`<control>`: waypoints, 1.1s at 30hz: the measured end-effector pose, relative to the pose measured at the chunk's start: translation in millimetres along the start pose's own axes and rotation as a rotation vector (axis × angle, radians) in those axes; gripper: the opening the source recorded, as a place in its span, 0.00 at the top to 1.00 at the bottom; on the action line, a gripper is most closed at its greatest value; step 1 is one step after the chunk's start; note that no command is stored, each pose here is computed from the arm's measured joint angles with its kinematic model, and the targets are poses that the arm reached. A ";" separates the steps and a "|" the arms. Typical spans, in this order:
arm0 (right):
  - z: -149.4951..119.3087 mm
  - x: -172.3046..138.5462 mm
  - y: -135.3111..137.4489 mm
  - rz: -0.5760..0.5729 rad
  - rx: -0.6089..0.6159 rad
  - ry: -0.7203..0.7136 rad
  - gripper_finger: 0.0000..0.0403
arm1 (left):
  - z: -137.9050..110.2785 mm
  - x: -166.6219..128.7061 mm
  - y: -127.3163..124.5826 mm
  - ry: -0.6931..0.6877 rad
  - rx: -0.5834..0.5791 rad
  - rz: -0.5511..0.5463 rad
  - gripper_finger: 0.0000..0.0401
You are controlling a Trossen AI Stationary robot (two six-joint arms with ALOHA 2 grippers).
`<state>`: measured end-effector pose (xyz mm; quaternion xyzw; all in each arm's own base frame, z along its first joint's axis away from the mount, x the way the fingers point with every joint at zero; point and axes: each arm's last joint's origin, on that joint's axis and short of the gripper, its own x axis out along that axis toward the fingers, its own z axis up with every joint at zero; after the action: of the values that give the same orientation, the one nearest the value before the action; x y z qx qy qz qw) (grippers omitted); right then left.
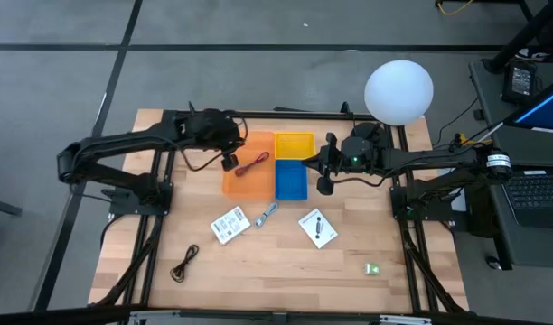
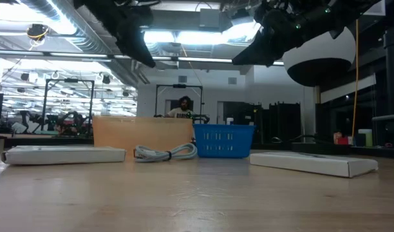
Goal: Pick and place items into bin
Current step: Put the pink charger adapter into the yellow bin
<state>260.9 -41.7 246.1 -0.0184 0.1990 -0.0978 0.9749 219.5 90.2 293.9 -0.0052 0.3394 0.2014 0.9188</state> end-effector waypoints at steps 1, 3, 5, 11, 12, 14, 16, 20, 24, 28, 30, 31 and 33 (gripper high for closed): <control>-0.5 0.0 0.0 0.001 0.002 0.005 0.99 | -5.2 -1.4 -0.4 -0.028 -0.004 0.003 0.87; -2.4 0.0 0.3 0.007 0.001 0.025 0.99 | -15.7 -2.8 -1.3 -0.084 -0.009 0.007 0.87; -4.6 0.0 0.5 0.010 0.007 0.047 0.99 | -28.0 -3.1 -2.4 -0.125 -0.014 0.011 0.88; -8.7 -0.4 2.1 0.015 0.048 0.090 0.99 | -55.4 -2.5 -5.1 -0.185 -0.032 0.016 0.92; -9.2 -0.5 3.2 0.019 0.046 0.096 0.99 | -58.4 -2.6 -5.2 -0.181 -0.044 0.018 0.92; -10.2 -0.8 5.7 0.028 0.040 0.107 0.99 | -61.1 -2.6 -4.7 -0.176 -0.082 0.042 0.93; -10.3 -1.0 7.9 0.036 0.037 0.109 0.99 | -62.1 -2.9 -3.0 -0.173 -0.128 0.099 0.94; -10.2 -1.0 9.2 0.040 0.032 0.108 0.99 | -60.1 -4.4 3.1 -0.196 -0.181 0.294 0.95; -9.8 -1.0 9.2 0.040 0.034 0.104 0.99 | -57.8 -6.4 10.3 -0.222 -0.211 0.435 0.92; -7.5 -0.8 9.0 0.039 0.031 0.080 0.99 | -59.2 -4.9 18.8 -0.208 -0.211 0.448 0.89; -6.2 -0.7 8.9 0.039 0.015 0.067 0.99 | -60.5 -2.2 23.2 -0.197 -0.233 0.442 0.88; -5.5 -0.7 8.9 0.039 0.002 0.059 0.99 | -61.2 -0.8 25.5 -0.191 -0.242 0.445 0.87; -4.0 -0.6 8.8 0.039 -0.019 0.043 0.99 | -63.0 2.4 30.8 -0.173 -0.256 0.459 0.87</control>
<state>260.4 -32.9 242.1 -0.0219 0.2209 -0.0770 0.9720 170.5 110.1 247.8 -0.0268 0.2237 0.4451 0.8667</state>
